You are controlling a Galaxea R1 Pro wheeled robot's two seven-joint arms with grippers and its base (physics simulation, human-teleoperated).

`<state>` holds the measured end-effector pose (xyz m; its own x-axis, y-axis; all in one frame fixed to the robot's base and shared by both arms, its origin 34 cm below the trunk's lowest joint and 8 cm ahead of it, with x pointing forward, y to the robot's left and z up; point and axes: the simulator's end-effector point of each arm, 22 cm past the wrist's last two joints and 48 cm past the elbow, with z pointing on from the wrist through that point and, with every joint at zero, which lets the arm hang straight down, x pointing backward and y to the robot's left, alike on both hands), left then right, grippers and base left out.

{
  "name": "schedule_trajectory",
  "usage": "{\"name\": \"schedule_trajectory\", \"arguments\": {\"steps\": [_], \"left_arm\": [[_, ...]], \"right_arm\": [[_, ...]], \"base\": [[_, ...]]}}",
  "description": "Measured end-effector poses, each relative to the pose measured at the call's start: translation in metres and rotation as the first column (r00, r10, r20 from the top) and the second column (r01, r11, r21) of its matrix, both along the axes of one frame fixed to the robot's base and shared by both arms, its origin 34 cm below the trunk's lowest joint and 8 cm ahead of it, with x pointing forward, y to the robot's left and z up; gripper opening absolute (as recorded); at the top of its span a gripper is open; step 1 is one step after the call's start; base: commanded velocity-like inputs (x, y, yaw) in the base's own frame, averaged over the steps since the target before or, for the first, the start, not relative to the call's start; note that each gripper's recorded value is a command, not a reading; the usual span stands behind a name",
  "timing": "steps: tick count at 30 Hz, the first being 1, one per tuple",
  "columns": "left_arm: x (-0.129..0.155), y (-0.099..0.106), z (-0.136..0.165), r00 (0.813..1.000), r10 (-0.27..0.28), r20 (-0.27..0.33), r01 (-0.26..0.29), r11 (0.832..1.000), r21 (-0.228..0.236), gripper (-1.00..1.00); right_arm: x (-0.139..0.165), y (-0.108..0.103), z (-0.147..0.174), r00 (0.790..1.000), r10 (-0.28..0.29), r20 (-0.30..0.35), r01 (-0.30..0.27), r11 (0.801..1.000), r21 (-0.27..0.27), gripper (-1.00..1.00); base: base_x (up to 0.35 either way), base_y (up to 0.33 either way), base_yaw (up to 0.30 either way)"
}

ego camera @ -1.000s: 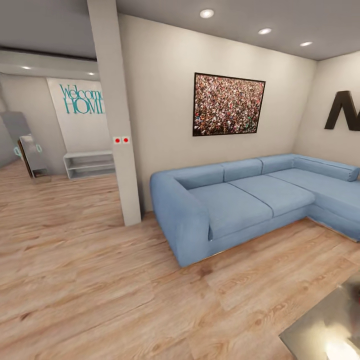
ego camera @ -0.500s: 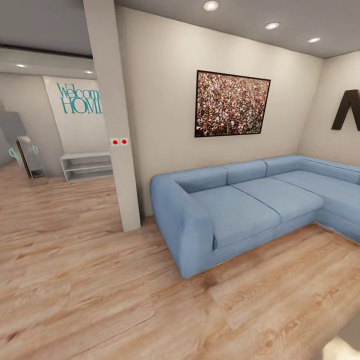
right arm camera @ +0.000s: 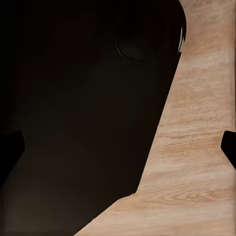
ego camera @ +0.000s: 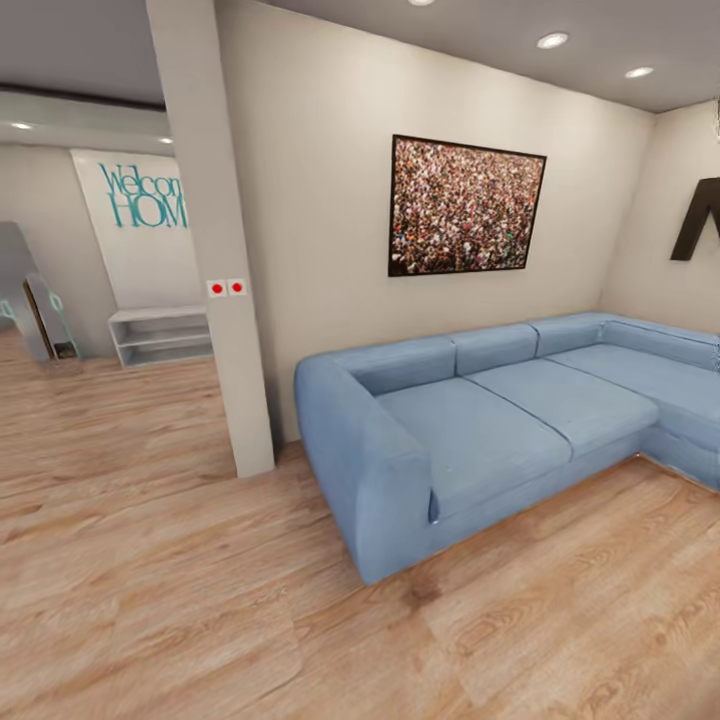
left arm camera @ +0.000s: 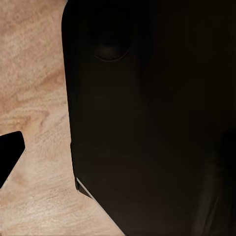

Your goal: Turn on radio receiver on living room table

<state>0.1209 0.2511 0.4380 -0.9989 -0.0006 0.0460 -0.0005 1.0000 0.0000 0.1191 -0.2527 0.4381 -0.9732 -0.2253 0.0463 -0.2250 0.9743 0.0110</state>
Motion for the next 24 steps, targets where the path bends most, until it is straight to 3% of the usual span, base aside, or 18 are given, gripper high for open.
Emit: {"name": "schedule_trajectory", "arguments": {"steps": [7,24], "left_arm": [[0.0000,0.0000,0.0000,1.000,0.000,0.000,0.000,1.000,0.000,1.00],[0.0000,0.0000,0.0000,1.000,0.000,0.000,0.000,1.000,0.000,1.00]], "right_arm": [[-0.0003,-0.0002,0.0000,1.000,-0.008,-0.001,0.008,1.000,-0.001,1.00],[-0.0003,-0.0003,0.0000,1.000,-0.009,-0.002,0.009,1.000,-0.001,1.00]], "base": [[0.200,0.000,-0.236],[0.009,0.000,-0.279]]}}
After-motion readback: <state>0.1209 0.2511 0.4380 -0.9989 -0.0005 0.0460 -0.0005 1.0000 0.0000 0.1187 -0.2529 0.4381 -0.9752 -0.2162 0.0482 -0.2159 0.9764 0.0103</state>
